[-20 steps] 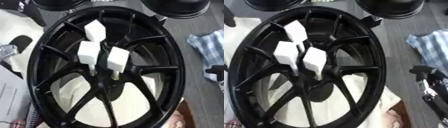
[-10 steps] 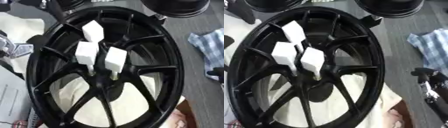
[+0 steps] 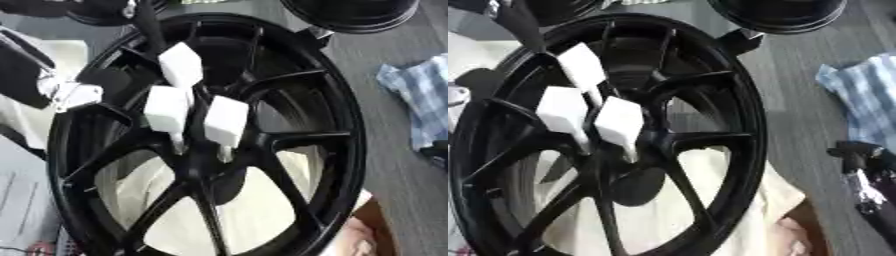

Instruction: Pull the pin out of the wheel hub.

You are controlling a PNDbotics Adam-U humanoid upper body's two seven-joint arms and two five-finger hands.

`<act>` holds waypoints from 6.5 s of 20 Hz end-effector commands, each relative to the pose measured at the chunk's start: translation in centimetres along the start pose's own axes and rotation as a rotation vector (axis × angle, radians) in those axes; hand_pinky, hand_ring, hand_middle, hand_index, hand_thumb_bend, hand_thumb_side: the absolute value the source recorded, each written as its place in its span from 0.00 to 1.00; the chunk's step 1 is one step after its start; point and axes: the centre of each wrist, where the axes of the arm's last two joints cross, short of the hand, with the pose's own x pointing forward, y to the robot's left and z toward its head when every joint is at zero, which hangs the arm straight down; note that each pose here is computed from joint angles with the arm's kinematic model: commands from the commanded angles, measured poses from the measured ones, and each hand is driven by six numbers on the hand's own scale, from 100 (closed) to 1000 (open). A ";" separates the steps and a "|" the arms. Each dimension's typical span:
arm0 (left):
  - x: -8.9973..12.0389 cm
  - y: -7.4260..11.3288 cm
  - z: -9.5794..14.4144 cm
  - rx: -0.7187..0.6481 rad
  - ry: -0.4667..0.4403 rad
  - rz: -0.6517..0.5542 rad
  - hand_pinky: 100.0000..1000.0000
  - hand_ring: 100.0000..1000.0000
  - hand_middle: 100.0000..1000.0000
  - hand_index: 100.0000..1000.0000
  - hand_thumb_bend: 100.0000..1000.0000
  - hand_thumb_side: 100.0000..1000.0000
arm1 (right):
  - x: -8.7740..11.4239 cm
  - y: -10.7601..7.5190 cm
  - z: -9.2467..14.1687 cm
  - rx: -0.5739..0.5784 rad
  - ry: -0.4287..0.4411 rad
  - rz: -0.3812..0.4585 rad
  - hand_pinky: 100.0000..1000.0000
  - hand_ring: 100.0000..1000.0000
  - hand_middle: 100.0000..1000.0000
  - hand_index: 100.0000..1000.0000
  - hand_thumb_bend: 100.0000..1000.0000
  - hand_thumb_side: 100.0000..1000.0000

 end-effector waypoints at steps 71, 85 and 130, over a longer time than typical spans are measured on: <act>-4.2 0.9 -1.7 -0.038 0.063 0.021 0.83 0.90 0.80 0.85 0.11 0.03 | 0.9 2.3 -1.7 0.023 0.028 -0.032 0.98 0.70 0.57 0.68 0.00 0.70; -4.3 1.0 -2.0 -0.036 0.073 0.032 0.79 0.83 0.63 0.74 0.02 0.05 | 0.9 2.5 -1.7 0.016 0.045 -0.043 0.99 0.70 0.57 0.68 0.00 0.73; -13.6 -5.4 15.4 0.544 0.535 0.487 0.60 0.47 0.17 0.32 0.00 0.20 | 0.0 0.7 0.4 -0.066 0.087 -0.045 1.00 0.70 0.57 0.68 0.00 0.61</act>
